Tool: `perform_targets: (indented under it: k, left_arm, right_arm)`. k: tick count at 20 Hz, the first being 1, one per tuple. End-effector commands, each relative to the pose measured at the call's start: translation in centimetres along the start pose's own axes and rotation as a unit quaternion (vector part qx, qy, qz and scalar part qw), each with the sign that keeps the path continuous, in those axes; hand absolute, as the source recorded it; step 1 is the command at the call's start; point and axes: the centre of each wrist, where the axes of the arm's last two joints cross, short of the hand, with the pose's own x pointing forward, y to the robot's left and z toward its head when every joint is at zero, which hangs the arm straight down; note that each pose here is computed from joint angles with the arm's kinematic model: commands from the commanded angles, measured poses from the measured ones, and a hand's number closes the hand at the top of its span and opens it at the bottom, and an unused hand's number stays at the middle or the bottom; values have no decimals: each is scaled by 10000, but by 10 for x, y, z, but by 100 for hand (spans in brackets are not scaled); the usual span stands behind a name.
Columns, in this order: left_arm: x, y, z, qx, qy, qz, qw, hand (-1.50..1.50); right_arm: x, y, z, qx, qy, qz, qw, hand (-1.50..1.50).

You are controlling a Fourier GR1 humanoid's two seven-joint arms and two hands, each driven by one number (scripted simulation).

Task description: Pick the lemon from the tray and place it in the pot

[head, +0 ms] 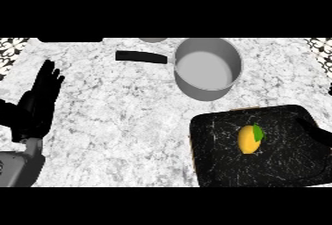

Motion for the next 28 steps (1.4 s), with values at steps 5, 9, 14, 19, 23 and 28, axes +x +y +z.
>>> perform_targets:
  k: [5,9,14,19,23,28]
  left_arm:
    - [7,13,2,85,-103,55,9999,0]
    - [10,8,4,20,-18,1,10000,0]
    - [10,-5,5,-101,-99,97,9999,0]
    - [9,-6,5,-101,-102,111,9998,0]
    - [5,3,-4,-53,-75,43,9999,0]
    - [14,10,15,-72,-22,84,9999,0]
  right_arm:
    - [61,-39,-9,1076,-78,325,9936,-150]
    - [83,-41,-18,2209,519,912,9696,-150]
    - [107,-15,-17,3219,987,1858,9231,-150]
    - [146,15,-27,3666,1400,2183,8935,-150]
    - [159,43,-26,3869,1529,2271,8805,-150]
    - [154,57,-17,3929,1600,2088,8812,-150]
